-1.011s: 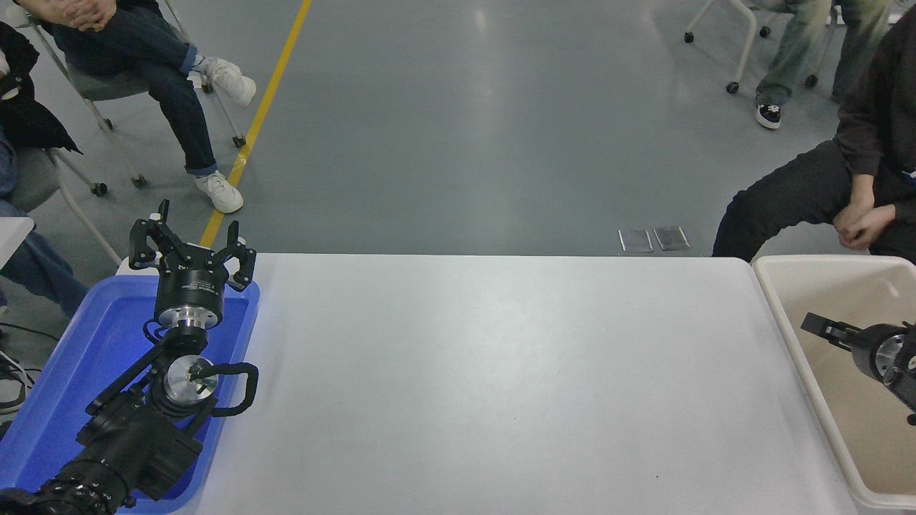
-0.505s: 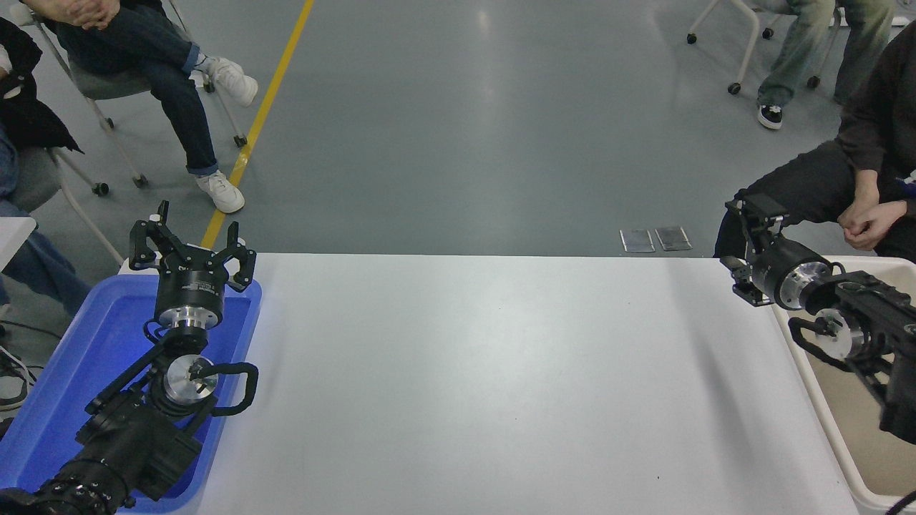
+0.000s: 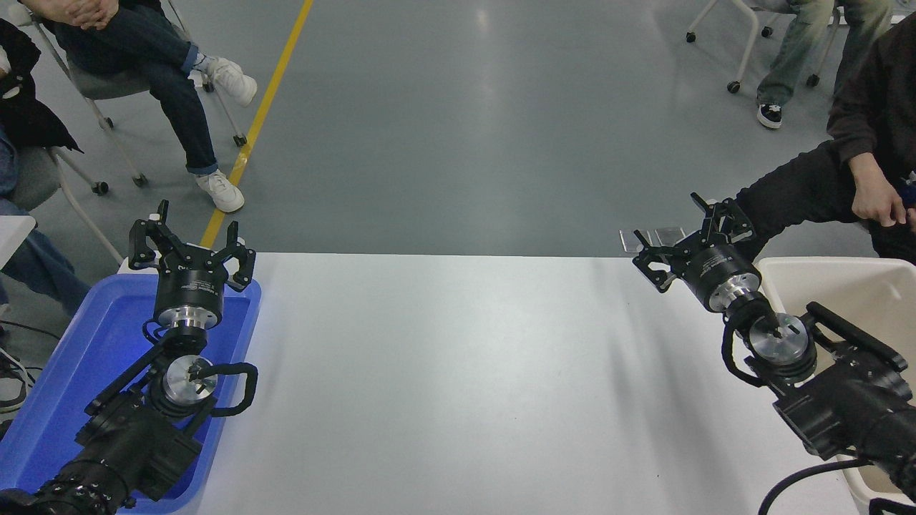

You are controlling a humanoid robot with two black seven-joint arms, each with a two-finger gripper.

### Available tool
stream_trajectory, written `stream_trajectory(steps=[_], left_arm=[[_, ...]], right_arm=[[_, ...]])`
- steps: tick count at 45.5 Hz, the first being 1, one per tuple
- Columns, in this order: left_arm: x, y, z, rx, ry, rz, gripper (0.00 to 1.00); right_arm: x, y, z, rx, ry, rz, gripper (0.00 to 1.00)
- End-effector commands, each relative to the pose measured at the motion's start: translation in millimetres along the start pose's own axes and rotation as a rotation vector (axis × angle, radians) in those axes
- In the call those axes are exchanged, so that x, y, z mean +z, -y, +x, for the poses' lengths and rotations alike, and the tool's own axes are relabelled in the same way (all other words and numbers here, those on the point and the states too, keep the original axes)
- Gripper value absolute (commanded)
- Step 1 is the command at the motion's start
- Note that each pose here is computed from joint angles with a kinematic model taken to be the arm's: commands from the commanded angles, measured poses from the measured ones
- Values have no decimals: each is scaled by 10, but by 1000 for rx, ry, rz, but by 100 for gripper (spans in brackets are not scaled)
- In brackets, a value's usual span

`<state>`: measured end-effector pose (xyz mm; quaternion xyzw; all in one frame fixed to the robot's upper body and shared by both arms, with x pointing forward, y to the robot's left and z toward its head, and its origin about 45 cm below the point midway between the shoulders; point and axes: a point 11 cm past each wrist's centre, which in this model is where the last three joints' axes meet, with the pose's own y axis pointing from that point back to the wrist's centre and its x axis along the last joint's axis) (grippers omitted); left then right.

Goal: Pick up paper ball place in dustbin

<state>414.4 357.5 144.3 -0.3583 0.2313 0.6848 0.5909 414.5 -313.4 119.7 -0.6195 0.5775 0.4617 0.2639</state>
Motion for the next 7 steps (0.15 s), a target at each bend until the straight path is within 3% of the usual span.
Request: stream_trajectory(steps=[1,7], left_arm=[[0,0,0,0,0,0,99],[-2,-5,6,1,0,1,99]], right_arm=[[88,-91,156,-1,92,28,100],[99,-130,196,-5,91,25,100]])
